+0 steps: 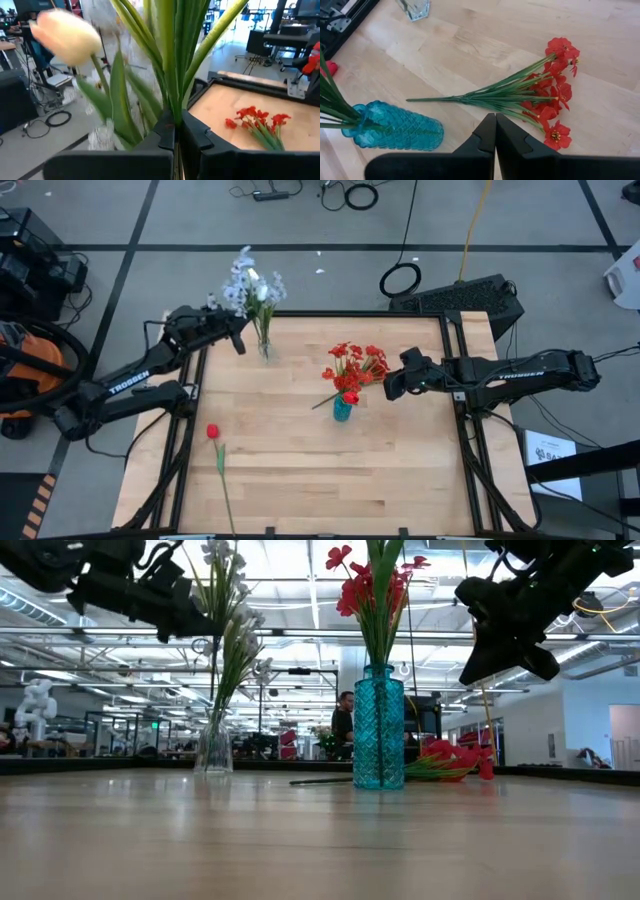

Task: Sort flowers into vase by color
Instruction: Put the white poppies into the transparent vase

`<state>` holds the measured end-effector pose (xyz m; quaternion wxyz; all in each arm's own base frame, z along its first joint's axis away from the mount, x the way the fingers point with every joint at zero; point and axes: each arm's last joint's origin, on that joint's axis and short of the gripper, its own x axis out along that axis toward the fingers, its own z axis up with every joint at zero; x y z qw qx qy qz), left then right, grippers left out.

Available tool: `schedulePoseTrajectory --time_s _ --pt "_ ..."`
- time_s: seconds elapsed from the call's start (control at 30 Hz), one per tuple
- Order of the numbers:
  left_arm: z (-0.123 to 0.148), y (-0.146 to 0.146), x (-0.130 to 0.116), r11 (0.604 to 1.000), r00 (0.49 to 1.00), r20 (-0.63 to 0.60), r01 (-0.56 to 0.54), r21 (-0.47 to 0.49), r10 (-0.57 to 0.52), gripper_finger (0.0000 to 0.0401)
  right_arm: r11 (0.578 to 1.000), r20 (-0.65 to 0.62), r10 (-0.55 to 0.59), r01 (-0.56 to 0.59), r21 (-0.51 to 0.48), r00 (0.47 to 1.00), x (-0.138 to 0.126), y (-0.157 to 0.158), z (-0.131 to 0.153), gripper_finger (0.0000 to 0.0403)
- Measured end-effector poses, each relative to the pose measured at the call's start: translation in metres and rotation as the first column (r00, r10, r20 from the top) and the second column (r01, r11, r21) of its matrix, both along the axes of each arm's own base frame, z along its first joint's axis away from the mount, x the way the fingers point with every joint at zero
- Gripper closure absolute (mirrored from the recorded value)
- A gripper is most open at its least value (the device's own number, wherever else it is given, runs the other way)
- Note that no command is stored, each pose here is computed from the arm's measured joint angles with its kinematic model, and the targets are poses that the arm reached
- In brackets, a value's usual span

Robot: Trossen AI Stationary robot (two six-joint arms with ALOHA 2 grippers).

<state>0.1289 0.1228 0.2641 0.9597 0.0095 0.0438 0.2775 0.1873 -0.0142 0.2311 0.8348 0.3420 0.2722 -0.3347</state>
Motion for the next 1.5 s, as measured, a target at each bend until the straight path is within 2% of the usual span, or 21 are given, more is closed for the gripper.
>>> schedulePoseTrajectory --time_s 0.23,0.37,0.77,1.3,1.5 --pt "-0.020 -0.001 -0.002 0.998 0.999 0.028 -0.041 0.038 0.040 0.0395 1.000 -0.001 0.001 -0.001 -0.002 1.000 0.000 0.000 0.000 0.0401" --pt "-0.021 -0.001 -0.004 0.994 0.995 0.078 -0.070 0.087 0.063 0.0395 1.000 -0.002 0.002 -0.002 -0.003 1.000 0.000 0.000 0.000 0.0401" --pt "-0.035 0.005 0.002 0.997 0.998 0.019 -0.065 0.036 0.065 0.0394 1.000 -0.001 0.001 -0.001 0.000 1.000 0.000 0.000 0.000 0.0401" --pt "-0.050 0.012 0.009 0.998 0.997 -0.057 -0.062 -0.014 0.061 0.0362 1.000 -0.002 0.001 -0.001 -0.002 1.000 0.000 0.000 0.000 0.0401" --pt "-0.059 0.010 0.008 0.994 0.990 -0.132 -0.062 -0.086 0.051 0.0361 1.000 -0.001 0.000 0.000 -0.001 1.000 0.000 0.000 0.000 0.0401"
